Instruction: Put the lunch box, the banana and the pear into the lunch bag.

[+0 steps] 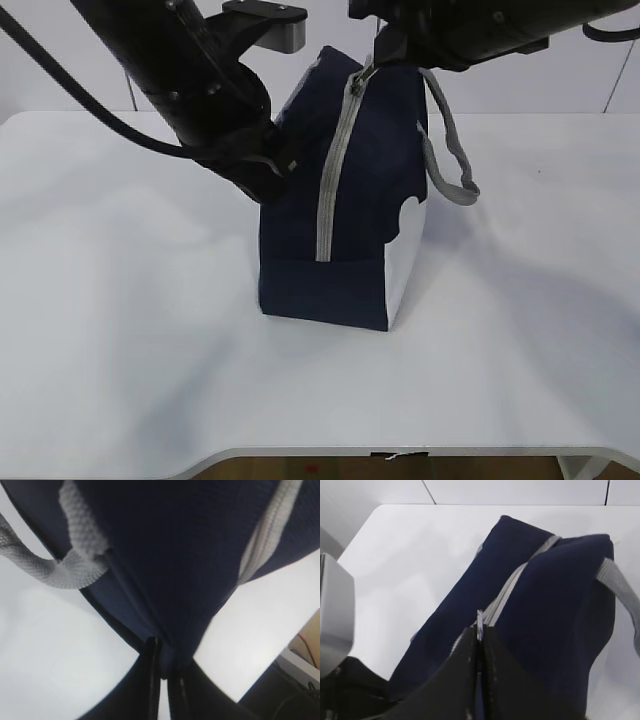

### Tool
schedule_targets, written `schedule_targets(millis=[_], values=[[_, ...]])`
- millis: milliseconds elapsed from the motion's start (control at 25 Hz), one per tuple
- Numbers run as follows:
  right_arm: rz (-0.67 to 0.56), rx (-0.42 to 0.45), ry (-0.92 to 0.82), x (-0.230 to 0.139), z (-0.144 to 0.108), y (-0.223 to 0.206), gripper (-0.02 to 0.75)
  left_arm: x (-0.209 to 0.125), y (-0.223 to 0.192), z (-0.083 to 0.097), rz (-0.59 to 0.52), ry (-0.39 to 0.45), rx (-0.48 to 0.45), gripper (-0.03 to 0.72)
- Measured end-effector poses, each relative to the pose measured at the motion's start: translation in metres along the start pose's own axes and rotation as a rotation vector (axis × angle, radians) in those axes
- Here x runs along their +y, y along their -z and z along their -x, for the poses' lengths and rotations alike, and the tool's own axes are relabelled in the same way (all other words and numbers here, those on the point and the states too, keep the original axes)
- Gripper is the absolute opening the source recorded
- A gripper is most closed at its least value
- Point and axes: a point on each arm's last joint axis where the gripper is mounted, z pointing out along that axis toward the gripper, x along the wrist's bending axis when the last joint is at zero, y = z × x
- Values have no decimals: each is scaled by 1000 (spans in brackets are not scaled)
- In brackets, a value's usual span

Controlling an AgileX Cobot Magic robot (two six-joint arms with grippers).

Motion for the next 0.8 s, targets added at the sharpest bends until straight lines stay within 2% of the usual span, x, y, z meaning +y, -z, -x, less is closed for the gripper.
schedule_targets(millis=[240,480,800], values=[[38,-12,55,3,1,0,6,-7,25,3,-28,-35,17,-1],[68,-38,130,14,0,-10,6,-12,27,3,-78,-51,17,-1],[41,-117,222,35,-1,-40,6,-14,27,2,-98,-59,29,-1]])
